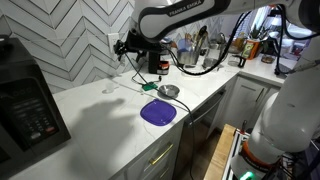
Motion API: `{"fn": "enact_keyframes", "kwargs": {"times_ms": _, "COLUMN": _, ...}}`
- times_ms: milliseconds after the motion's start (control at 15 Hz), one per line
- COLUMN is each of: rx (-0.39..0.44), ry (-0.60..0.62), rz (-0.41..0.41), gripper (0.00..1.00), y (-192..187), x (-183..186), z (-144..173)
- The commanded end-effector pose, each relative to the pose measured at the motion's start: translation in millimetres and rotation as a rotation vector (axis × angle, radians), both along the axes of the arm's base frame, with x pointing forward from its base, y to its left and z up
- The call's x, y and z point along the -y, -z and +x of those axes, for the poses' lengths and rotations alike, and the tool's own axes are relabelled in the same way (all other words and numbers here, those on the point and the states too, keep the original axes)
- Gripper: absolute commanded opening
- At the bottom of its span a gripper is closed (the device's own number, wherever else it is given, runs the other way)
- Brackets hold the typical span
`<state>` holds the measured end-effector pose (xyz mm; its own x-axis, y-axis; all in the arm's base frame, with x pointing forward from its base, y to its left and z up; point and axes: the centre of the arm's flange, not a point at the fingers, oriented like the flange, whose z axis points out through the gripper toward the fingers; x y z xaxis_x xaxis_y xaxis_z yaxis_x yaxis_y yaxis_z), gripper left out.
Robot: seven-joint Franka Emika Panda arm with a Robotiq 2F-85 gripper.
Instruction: Put the measuring cup on the silver plate
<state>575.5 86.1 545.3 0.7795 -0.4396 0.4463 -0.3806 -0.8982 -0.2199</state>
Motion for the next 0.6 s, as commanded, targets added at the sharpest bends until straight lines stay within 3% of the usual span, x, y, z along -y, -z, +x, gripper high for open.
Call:
{"fn": "enact_keyframes", "kwargs": {"times_ms": 0, "rx": 0.000, "ry": 0.000, "rz": 0.000, "gripper": 1.00, "y": 0, "x": 0, "z": 0}}
{"fn": "enact_keyframes", "kwargs": {"times_ms": 133, "rx": 0.041, "ry": 0.116, "rz": -0.047, "gripper": 1.00, "y": 18, "x": -5, "z": 22}}
{"fn": "enact_keyframes", "kwargs": {"times_ms": 200, "rx": 0.042, "ry": 0.148, "rz": -0.067, "gripper": 1.00, "y": 25, "x": -4, "z": 48}}
{"fn": "enact_keyframes", "kwargs": {"times_ms": 267, "rx": 0.061, "ry": 0.193, "rz": -0.127, "gripper": 1.00, "y": 31, "x": -4, "z": 61}}
{"fn": "enact_keyframes", "kwargs": {"times_ms": 533, "rx": 0.056, "ry": 0.156, "rz": -0.384, "gripper": 1.00, "y": 51, "x": -15, "z": 115}}
